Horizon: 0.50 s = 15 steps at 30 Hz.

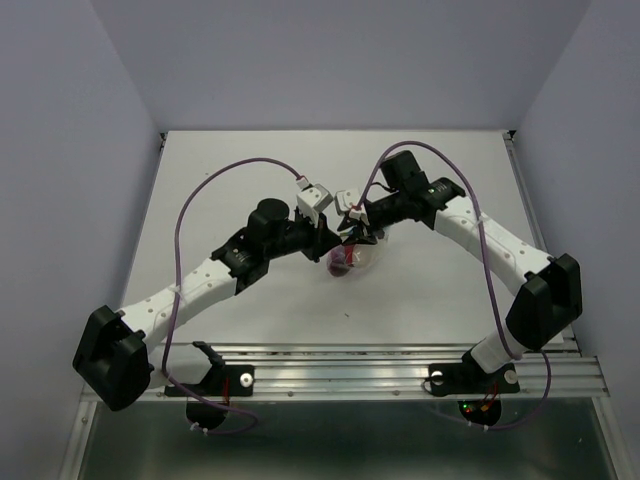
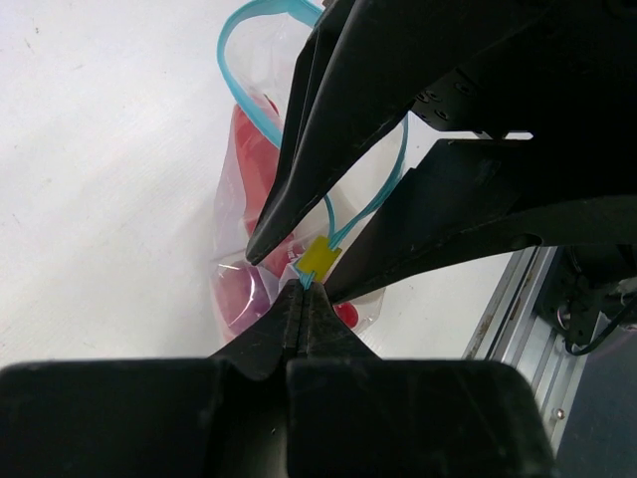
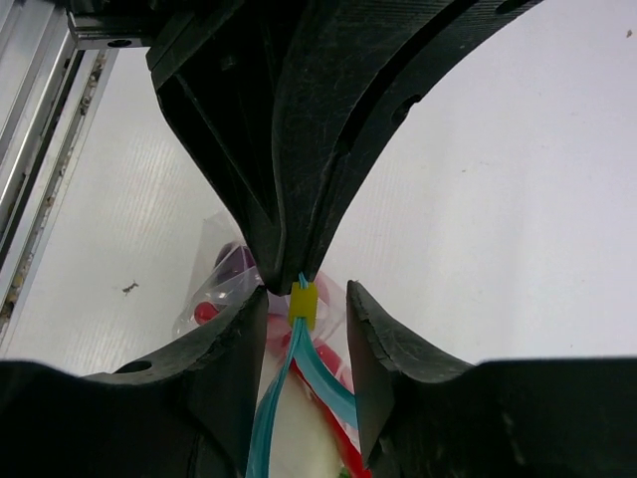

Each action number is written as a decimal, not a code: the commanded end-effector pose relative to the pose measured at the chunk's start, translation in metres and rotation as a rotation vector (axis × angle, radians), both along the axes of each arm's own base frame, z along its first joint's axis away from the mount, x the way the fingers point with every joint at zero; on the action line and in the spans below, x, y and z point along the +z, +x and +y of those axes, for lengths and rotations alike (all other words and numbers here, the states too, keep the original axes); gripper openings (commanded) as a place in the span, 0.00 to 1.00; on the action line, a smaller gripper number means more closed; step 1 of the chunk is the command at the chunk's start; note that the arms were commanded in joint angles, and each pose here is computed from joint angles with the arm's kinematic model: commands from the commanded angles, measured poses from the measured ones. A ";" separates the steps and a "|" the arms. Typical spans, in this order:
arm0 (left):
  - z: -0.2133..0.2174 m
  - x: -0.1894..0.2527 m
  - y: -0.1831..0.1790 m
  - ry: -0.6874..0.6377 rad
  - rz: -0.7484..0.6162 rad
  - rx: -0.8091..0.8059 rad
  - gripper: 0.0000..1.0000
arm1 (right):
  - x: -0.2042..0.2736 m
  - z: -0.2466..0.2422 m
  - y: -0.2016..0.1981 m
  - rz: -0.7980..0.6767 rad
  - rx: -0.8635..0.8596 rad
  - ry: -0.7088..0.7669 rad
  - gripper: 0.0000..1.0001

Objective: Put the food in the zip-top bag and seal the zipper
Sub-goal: Zip up the zip-top bag

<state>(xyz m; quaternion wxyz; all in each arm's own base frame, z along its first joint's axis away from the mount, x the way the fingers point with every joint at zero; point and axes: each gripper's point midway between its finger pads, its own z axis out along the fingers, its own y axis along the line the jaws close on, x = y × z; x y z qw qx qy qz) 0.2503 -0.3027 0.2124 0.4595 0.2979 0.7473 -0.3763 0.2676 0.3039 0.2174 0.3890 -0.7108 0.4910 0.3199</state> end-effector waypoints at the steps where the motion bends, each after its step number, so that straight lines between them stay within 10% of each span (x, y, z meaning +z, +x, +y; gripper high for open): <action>1: -0.006 0.018 0.001 -0.033 -0.052 -0.025 0.00 | 0.023 0.003 0.005 -0.050 -0.022 0.065 0.42; 10: -0.006 0.009 0.000 -0.014 -0.023 -0.029 0.00 | 0.020 0.005 0.010 -0.042 -0.045 0.062 0.30; 15: -0.004 0.003 -0.002 -0.003 -0.002 -0.019 0.00 | 0.018 0.004 0.012 -0.034 -0.056 0.052 0.41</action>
